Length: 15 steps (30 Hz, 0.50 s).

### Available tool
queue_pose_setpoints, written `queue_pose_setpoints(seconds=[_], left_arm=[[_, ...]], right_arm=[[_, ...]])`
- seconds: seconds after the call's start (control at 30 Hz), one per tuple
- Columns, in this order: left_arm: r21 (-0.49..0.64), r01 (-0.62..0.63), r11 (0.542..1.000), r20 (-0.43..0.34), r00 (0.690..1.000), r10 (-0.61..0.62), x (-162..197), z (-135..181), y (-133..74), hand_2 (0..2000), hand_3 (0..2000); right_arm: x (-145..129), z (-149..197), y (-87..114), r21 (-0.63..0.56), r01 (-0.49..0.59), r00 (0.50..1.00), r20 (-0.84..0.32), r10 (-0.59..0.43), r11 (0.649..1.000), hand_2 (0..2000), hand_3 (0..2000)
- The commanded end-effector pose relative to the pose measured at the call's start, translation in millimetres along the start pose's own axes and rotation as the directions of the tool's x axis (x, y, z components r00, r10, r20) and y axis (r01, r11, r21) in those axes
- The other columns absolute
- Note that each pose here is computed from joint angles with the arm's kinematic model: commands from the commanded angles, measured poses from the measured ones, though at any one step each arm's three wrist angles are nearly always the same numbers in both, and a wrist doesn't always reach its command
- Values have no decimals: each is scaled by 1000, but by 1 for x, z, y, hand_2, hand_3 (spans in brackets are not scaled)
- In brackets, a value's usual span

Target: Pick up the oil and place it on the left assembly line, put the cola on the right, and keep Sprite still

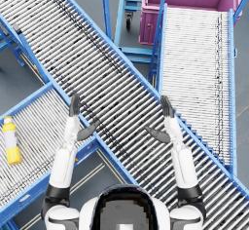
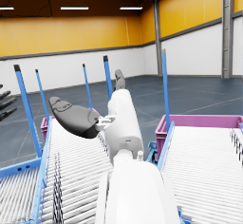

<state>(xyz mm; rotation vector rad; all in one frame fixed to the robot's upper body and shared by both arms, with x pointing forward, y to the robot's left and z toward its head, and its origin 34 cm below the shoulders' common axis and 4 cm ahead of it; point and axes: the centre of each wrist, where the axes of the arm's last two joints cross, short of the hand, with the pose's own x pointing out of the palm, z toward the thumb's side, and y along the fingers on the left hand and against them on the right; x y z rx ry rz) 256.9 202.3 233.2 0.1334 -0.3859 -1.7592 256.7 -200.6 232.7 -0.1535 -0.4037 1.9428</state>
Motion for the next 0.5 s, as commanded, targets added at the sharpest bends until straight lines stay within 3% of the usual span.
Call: queue_pose_setpoints(seconds=[0.03,0.5], left_arm=[[-9,2,1000,12,1000,-2,0,-1,-1,0,0],[-32,8,999,43,999,-6,2,-4,-3,0,0]], right_arm=[[0,-1,1,9,-6,1000,1,6,1000,0,0],[0,-3,3,31,-23,1000,5,23,999,0,0]])
